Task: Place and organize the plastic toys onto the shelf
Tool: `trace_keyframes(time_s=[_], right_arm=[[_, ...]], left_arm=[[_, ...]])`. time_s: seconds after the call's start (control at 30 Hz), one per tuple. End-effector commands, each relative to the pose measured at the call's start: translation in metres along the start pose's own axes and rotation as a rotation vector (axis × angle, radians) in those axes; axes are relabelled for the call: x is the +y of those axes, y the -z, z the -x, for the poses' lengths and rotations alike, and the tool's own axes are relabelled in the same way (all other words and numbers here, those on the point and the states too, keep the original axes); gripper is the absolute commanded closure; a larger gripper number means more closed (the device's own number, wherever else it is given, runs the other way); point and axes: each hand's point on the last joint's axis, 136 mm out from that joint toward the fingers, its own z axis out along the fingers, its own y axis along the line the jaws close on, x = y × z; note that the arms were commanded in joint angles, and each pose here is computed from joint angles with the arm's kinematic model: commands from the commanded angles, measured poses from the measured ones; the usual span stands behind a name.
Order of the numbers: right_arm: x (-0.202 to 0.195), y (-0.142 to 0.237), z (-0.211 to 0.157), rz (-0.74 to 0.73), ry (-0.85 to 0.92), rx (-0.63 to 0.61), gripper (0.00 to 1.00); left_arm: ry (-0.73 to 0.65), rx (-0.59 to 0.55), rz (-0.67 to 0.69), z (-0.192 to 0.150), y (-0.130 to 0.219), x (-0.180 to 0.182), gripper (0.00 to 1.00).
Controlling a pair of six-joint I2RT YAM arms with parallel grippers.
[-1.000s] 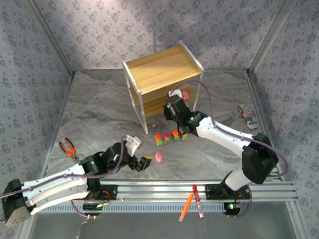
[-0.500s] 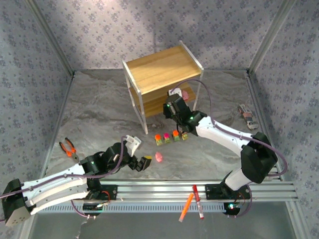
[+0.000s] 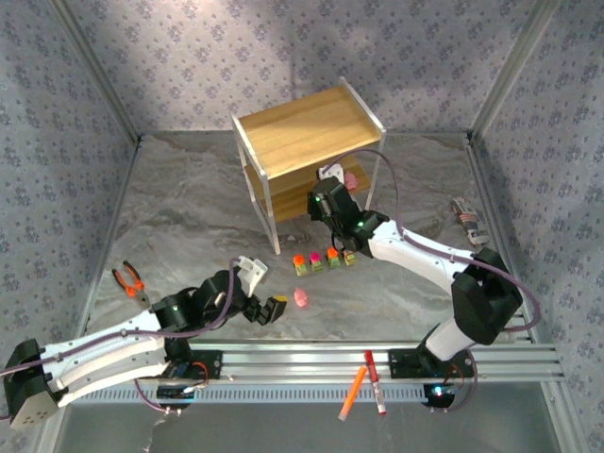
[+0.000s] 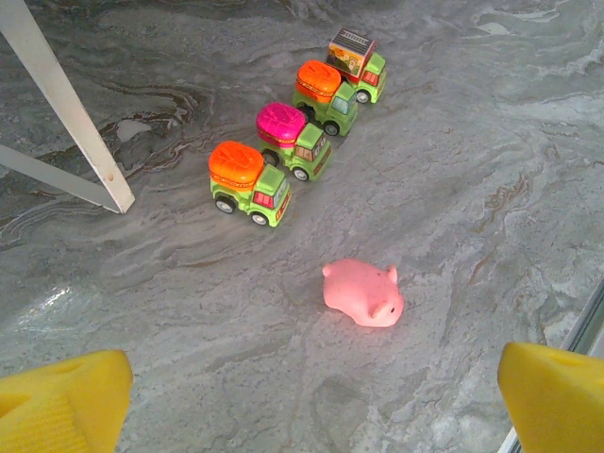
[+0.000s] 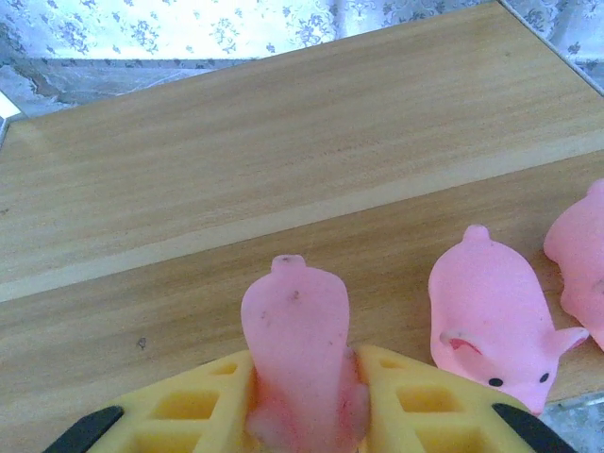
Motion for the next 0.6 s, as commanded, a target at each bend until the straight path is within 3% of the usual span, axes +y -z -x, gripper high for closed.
trace_keyframes(time_s=[0.0,0.57], right_arm=[[-0.005,-0.006,-0.004,-0.034,0.026,0.002,0.69],[-0.011,-0.009,-0.013,-0.058,0.03,0.023,0.66]], left_arm=[[-0.016,-0.025,-0.006,0.01,0.004,-0.004,0.01],[-0.015,-0.024,-0.006,0.01,0.004,-0.004,0.01]])
